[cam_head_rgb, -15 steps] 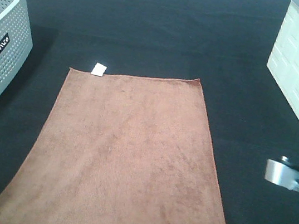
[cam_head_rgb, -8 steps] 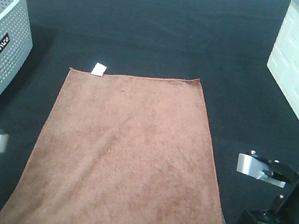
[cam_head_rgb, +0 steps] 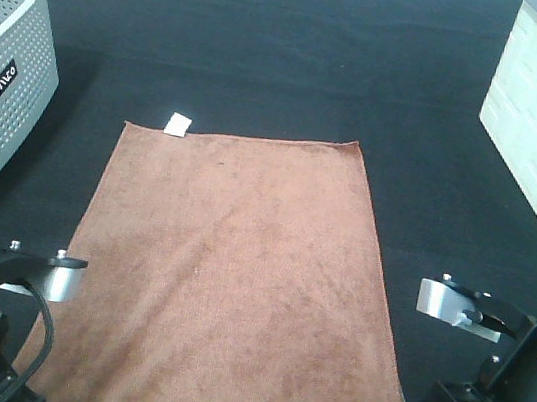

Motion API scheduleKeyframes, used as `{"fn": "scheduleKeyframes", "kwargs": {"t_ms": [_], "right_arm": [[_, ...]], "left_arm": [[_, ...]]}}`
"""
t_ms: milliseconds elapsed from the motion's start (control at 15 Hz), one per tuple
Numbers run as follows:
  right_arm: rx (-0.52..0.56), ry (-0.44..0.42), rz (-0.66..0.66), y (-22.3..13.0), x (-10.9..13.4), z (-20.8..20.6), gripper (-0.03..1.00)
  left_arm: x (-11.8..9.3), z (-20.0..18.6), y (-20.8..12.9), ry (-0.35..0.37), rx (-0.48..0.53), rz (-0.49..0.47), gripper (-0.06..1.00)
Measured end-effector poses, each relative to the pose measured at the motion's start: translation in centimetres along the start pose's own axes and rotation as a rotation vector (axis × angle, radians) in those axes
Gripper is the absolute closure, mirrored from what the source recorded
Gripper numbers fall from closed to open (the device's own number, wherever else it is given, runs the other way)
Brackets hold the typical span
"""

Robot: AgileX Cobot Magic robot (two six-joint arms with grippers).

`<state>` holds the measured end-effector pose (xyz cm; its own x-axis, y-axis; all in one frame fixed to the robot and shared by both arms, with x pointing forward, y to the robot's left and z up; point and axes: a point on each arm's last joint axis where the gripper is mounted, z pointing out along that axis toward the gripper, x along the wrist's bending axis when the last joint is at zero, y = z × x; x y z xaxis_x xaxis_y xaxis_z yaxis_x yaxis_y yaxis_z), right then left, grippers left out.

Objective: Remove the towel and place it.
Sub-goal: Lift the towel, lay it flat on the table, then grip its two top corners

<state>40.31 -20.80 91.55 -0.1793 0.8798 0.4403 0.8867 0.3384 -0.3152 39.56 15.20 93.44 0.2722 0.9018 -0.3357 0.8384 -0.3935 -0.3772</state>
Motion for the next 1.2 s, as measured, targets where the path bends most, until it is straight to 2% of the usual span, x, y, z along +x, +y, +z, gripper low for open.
{"fn": "scheduleKeyframes", "kwargs": {"t_ms": [133, 200, 333, 467, 533, 600, 733, 867, 1000, 1200], "right_arm": [[-0.003, 0.002, 0.002, 0.0, 0.0, 0.0, 0.94], [-0.004, 0.005, 0.004, 0.0, 0.0, 0.0, 0.89], [-0.004, 0.005, 0.006, 0.0, 0.0, 0.0, 0.68], [-0.01, 0.004, 0.007, 0.1, 0.0, 0.0, 0.38], [-0.015, 0.002, 0.005, 0.1, 0.0, 0.0, 0.27], [-0.031, 0.0, -0.001, 0.3, 0.1, -0.3, 0.22], [-0.062, -0.004, -0.016, 0.7, 0.4, -0.9, 0.19], [-0.157, -0.026, -0.073, 1.7, 1.3, -3.1, 0.18], [-0.236, -0.088, -0.116, 3.1, 1.8, -5.6, 0.18], [-0.371, -0.196, -0.155, 6.4, 2.7, -10.0, 0.18]], "left_arm": [[-0.2, 0.0, 0.0, -0.018, -0.002, -0.021, 0.93], [-0.2, 0.0, 0.1, -0.02, -0.005, -0.041, 0.88], [-0.2, 0.0, 0.2, -0.021, -0.016, -0.098, 0.65], [-0.2, -0.1, 0.1, -0.022, -0.02, -0.139, 0.31], [-0.3, -0.2, 0.0, -0.024, -0.028, -0.139, 0.18], [-0.3, -0.3, 0.0, -0.026, -0.035, -0.135, 0.13], [-0.3, -0.4, -0.1, -0.026, -0.037, -0.134, 0.11], [-0.6, -1.3, 0.5, -0.004, -0.072, -0.1, 0.1], [-0.9, -3.5, 1.8, 0.056, -0.157, -0.035, 0.1], [0.4, -8.5, 5.0, 0.145, -0.329, -0.015, 0.1]]}}
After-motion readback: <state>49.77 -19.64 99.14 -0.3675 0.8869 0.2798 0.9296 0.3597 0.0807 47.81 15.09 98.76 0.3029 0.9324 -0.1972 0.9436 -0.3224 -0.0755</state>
